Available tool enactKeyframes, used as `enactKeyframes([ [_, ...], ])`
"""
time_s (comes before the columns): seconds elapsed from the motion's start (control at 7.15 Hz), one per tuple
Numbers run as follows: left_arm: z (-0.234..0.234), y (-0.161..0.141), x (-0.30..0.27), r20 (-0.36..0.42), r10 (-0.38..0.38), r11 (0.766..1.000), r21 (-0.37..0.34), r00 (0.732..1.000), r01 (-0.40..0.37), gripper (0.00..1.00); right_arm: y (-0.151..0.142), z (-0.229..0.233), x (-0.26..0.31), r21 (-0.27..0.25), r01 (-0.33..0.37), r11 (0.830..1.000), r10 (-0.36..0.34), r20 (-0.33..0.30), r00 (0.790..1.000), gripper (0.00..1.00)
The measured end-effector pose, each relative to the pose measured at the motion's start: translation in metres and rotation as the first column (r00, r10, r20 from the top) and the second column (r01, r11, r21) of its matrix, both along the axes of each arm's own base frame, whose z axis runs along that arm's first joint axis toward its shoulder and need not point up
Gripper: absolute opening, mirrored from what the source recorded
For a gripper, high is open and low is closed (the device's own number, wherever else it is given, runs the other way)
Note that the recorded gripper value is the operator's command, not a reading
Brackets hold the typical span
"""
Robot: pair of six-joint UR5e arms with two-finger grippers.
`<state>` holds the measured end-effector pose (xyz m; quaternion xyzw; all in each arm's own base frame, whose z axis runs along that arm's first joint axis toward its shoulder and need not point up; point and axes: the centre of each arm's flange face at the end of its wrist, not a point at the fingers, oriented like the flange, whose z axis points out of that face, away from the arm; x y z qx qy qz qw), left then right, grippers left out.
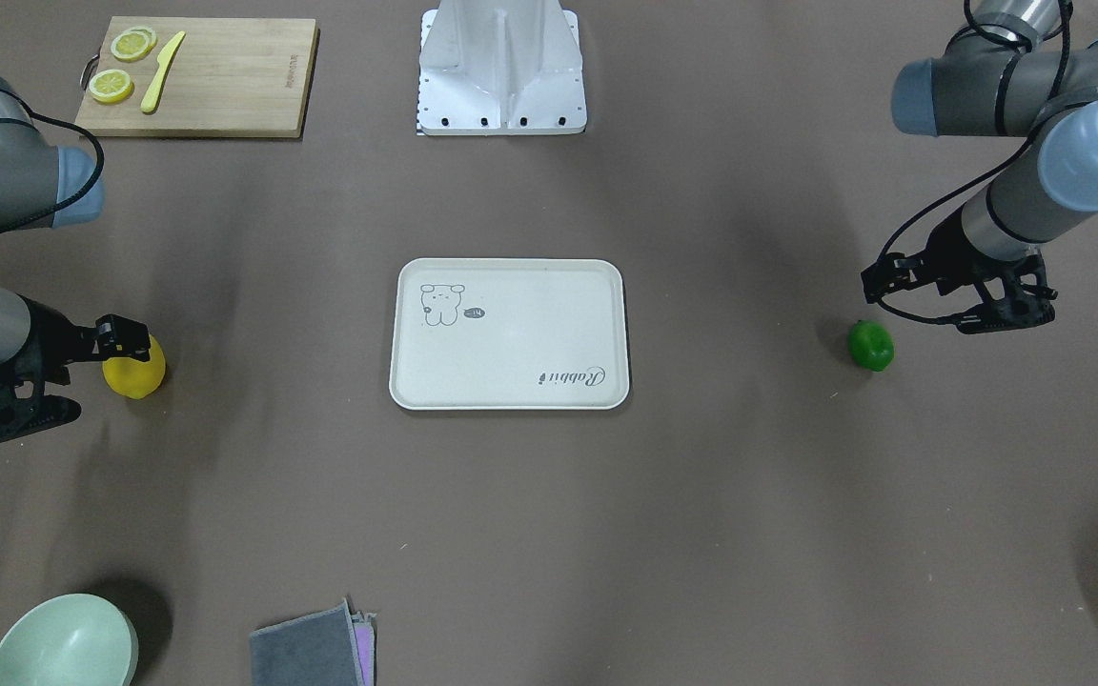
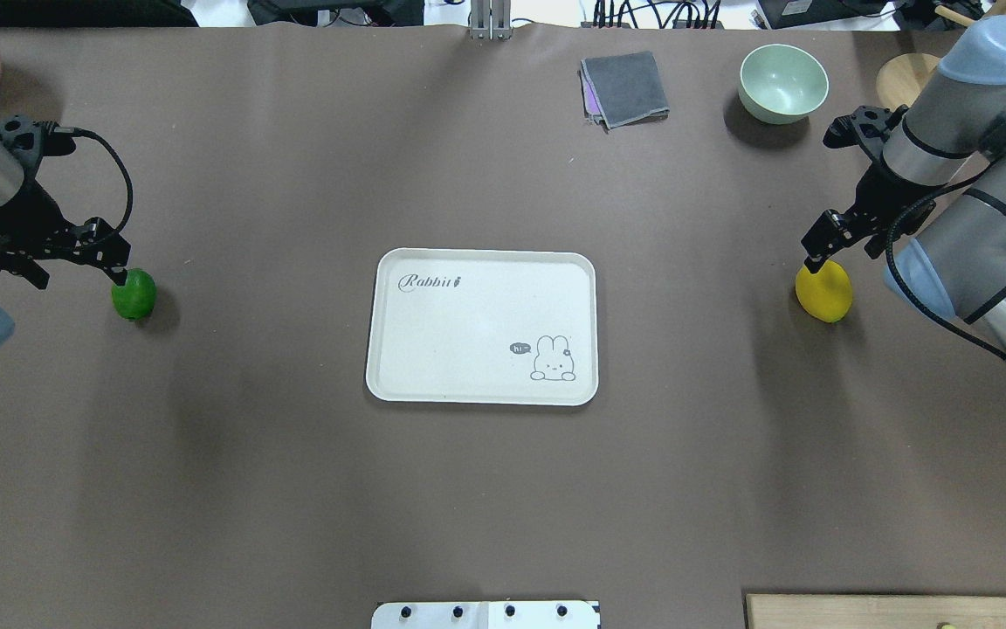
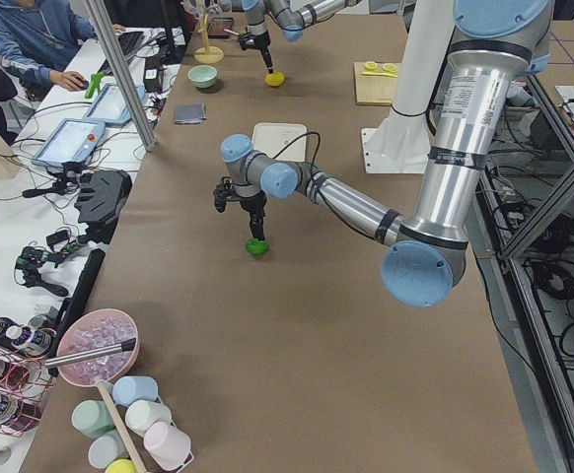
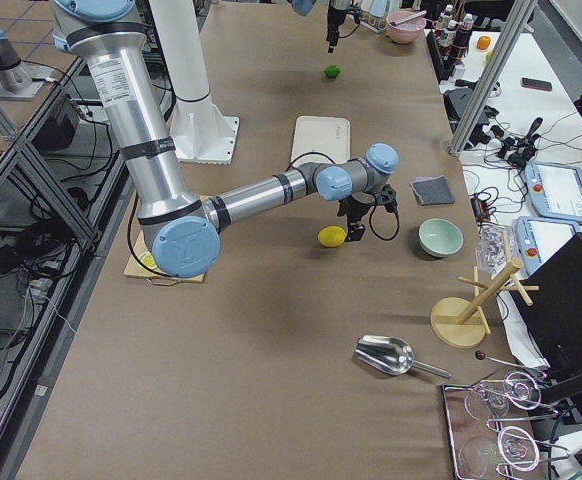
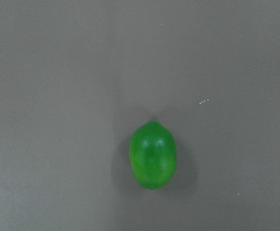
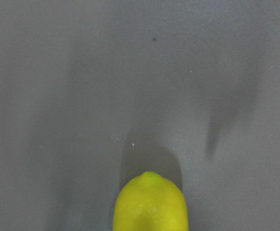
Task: Place all lemons on tray
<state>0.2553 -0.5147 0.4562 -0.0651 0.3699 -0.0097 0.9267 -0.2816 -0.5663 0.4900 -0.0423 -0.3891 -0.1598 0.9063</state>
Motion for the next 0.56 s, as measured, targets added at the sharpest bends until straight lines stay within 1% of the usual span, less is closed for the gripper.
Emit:
enactKeyframes([
  [0.28, 0.02, -0.007, 0.011, 0.001, -0.006, 1.0, 0.008, 1.0, 0.006, 0.97, 0.002, 0.006, -0.016, -0.005, 0.022, 1.0, -0.022, -0.015, 1.0, 0.99],
  [0.56, 0.034, -0.007, 0.025, -0.005, -0.02, 1.0, 0.003, 1.0, 0.02, 0.97, 0.006, 0.013, -0.034, -0.002, 0.049, 0.999, -0.049, -0.04, 0.998, 0.97],
])
